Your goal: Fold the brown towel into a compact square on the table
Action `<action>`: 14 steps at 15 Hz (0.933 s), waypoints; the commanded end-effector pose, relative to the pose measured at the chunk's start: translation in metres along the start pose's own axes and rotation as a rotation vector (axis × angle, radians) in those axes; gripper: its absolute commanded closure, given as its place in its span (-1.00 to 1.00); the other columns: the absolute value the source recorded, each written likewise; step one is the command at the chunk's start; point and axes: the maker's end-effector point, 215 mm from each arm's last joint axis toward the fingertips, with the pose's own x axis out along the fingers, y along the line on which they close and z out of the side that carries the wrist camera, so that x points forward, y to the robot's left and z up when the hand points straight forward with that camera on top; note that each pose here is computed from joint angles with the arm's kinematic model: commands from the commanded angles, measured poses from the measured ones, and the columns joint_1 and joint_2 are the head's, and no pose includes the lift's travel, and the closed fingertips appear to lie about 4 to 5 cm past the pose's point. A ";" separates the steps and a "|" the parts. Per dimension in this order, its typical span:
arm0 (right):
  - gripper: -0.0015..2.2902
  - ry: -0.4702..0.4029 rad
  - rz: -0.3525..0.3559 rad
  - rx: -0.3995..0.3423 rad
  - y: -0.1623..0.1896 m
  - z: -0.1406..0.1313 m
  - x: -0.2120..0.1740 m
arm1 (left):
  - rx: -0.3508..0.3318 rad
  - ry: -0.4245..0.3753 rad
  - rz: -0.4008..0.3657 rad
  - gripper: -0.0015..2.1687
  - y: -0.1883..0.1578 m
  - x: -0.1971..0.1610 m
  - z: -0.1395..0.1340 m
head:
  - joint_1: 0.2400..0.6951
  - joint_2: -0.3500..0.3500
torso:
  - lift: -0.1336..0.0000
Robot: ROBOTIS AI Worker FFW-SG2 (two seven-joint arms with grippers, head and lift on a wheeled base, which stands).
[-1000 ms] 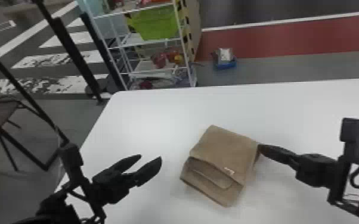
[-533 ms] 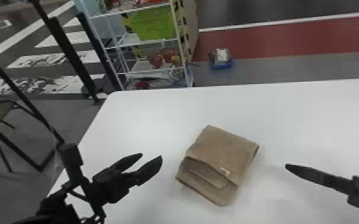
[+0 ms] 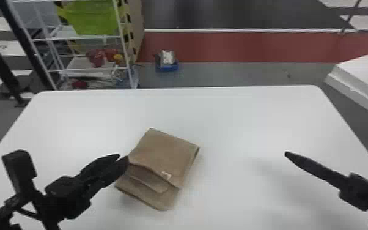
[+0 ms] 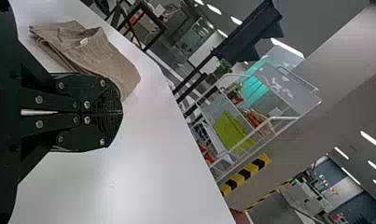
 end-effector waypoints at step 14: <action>0.29 -0.091 0.019 0.050 0.000 0.004 -0.051 | 0.198 0.093 0.099 0.97 -0.032 0.079 -0.024 | 1.00 -0.57 | -0.84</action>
